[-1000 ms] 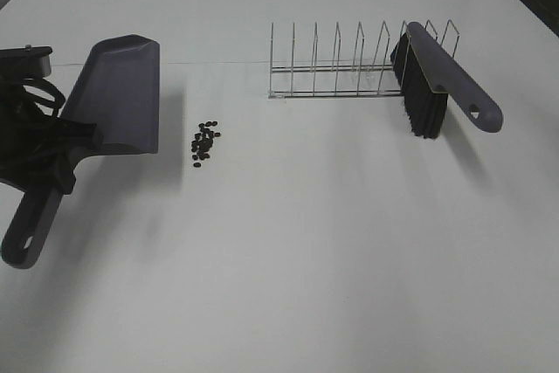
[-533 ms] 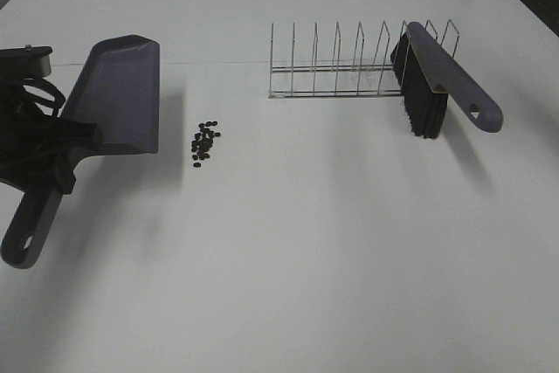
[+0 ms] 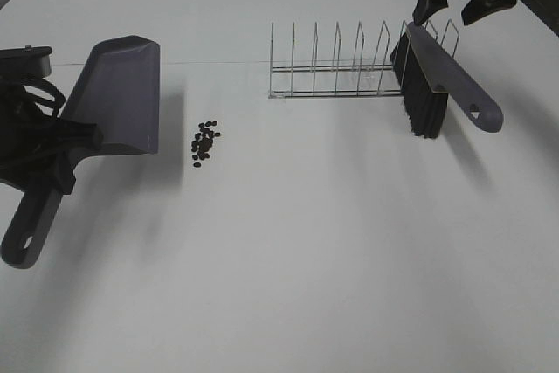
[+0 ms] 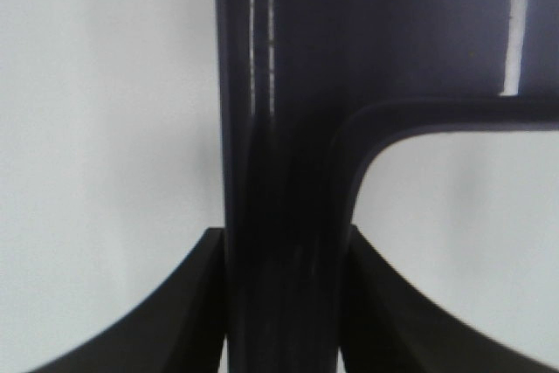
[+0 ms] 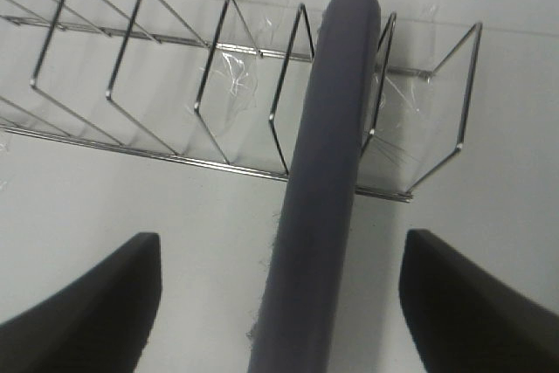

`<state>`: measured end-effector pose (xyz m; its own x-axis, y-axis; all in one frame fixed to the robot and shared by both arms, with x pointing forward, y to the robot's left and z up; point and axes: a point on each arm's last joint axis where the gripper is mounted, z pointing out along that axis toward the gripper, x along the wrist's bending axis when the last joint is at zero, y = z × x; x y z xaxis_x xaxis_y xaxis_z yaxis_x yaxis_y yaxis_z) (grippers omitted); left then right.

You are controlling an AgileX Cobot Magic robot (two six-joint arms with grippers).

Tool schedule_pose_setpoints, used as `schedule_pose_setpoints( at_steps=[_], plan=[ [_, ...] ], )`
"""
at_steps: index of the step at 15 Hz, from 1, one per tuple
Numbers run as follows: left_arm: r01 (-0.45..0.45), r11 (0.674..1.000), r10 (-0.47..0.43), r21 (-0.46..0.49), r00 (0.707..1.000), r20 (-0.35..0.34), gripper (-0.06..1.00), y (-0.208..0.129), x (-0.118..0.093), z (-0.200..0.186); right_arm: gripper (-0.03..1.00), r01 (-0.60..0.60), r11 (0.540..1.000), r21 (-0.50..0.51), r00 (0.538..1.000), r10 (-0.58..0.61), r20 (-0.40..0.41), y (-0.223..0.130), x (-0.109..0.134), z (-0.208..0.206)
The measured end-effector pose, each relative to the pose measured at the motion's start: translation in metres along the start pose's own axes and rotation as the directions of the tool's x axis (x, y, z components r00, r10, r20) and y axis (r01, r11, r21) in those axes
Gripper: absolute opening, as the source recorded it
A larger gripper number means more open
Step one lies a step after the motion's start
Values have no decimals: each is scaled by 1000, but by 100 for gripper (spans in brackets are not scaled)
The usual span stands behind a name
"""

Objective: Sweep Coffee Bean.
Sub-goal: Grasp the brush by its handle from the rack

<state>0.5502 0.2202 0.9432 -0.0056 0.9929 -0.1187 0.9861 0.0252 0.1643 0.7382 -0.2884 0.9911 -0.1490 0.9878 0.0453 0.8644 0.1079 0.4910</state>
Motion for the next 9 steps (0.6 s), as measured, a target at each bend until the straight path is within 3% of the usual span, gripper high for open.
schedule_pose_setpoints(
  at_steps=[6, 9],
  plan=[
    [0, 1000, 0, 3, 1000, -1, 32, 0, 0, 0, 64, -9, 994, 109, 1000, 9, 1, -20, -5, 55],
    [-1, 1000, 1, 3, 1000, -2, 32, 0, 0, 0, 56, 11, 991, 131, 1000, -14, 25, -25, -8, 63]
  ],
)
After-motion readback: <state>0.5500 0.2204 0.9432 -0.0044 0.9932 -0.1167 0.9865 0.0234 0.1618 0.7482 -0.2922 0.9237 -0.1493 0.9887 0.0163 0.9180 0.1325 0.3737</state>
